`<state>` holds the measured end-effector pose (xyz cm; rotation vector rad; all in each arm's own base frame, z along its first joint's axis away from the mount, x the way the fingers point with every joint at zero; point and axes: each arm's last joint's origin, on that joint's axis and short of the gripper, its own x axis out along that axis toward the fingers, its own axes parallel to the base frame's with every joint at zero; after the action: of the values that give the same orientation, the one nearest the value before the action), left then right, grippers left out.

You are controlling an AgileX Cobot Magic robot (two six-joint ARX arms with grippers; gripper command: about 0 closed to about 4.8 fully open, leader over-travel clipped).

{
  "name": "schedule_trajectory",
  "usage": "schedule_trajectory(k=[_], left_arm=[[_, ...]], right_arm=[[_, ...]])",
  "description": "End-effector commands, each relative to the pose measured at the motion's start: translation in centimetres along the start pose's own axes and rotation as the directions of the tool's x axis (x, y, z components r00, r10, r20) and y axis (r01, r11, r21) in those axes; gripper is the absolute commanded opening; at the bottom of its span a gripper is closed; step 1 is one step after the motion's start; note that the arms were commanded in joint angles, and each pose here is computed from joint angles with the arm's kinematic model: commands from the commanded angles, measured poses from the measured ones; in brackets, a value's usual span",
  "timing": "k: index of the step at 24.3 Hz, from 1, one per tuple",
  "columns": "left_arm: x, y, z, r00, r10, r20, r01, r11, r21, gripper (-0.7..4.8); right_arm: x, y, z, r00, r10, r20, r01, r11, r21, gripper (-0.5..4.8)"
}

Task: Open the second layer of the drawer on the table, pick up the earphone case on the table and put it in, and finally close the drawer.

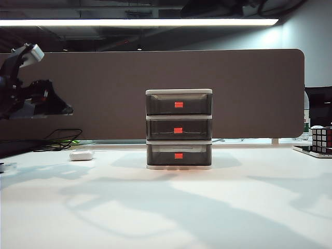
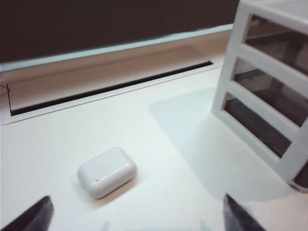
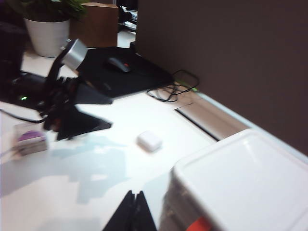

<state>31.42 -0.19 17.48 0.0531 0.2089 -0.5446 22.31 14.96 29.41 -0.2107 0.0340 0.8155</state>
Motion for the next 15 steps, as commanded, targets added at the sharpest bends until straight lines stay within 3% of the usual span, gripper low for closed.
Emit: schedule_trajectory(k=[1, 12, 15], left_arm=[[1.1, 0.8, 0.1, 1.000, -0.001, -0.015, 0.001, 1.000, 0.011, 4.79], [8.0, 3.8, -2.1, 0.995, -0.039, -0.097, 0.036, 0.999, -0.038, 4.79], [9.1, 4.5, -2.6, 0.993, -0.048, -0.103, 0.044, 0.998, -0.045, 4.79]], right_arm=[[1.3, -1.2, 1.2, 0.999, -0.042, 0.021, 0.043, 0.999, -0.018, -0.02], [4.9, -6.7, -0.3, 0.982, -0.179, -0.064, 0.177, 0.983, -0.043, -0.02], [5.6, -7.8, -0.7, 0.982, -0.170, -0.088, 0.167, 0.985, -0.033, -0.02]])
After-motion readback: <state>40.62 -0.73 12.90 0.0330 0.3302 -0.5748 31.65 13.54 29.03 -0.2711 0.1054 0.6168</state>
